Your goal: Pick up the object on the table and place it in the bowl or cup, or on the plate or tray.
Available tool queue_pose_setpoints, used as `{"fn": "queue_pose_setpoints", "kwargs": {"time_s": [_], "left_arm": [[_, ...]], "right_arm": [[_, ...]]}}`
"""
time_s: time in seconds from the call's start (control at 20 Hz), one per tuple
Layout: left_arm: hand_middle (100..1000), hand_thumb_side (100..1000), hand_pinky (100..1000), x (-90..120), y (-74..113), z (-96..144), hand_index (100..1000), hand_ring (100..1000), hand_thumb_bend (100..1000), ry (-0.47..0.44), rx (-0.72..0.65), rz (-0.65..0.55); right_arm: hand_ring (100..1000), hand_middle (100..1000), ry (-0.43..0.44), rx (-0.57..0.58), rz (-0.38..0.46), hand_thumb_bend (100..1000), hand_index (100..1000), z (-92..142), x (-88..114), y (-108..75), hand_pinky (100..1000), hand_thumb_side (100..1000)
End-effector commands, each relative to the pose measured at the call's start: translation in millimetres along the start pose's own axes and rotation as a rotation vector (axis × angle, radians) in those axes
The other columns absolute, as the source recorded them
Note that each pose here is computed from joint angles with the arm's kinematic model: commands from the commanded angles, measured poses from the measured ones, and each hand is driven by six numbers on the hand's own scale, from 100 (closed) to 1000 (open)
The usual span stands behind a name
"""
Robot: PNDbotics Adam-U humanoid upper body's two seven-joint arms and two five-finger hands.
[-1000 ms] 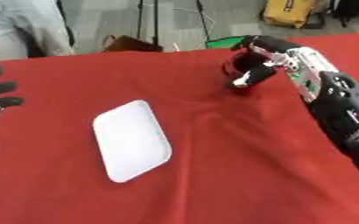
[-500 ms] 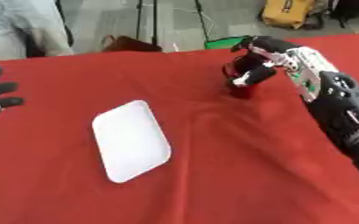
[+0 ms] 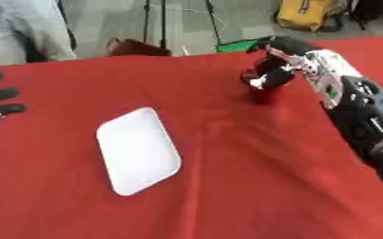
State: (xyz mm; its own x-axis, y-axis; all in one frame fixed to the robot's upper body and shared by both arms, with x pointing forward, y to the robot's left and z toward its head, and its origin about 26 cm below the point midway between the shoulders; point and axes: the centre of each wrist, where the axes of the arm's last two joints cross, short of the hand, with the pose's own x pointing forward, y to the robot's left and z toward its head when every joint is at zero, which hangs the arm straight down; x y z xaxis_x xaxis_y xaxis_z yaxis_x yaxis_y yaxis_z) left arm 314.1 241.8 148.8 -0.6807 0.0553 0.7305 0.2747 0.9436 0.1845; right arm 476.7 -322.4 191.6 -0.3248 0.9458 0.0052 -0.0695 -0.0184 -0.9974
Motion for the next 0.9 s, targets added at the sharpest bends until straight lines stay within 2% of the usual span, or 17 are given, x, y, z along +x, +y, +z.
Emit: {"fn": "queue_pose_setpoints", "kwargs": {"time_s": [0.05,0.1,0.25,0.55,0.9], "left_arm": [[821,771,726,6.8,0.7,-5.0,895,785,538,-0.030,-0.011,-0.003],[822,771,726,6.9,0.7,-5.0,895,786,538,-0.031,-0.012,-0.003],[822,772,727,7.0,0.7,-5.0,896,787,535,-0.031,-0.013,-0.003],[823,772,727,7.3,0.8,-5.0,896,788,534,-0.031,-0.015,-0.002],[824,772,728,7.5,1.2,-5.1,897,789,532,-0.032,-0.016,-0.003]], "right_arm": [[655,854,0.001,-0.027,0.035,383,903,4.5,-5.3,-17.7,485,409],[776,881,0.000,-0.021,0.036,626,932,4.6,-5.5,-17.2,665,500],[891,924,-0.013,0.069,0.050,699,954,4.4,-6.6,-12.0,834,513],[901,934,-0.007,0.192,0.066,708,964,5.6,-9.2,-10.7,850,501],[872,929,0.026,0.189,0.088,686,963,8.3,-10.6,-19.0,811,541]]}}
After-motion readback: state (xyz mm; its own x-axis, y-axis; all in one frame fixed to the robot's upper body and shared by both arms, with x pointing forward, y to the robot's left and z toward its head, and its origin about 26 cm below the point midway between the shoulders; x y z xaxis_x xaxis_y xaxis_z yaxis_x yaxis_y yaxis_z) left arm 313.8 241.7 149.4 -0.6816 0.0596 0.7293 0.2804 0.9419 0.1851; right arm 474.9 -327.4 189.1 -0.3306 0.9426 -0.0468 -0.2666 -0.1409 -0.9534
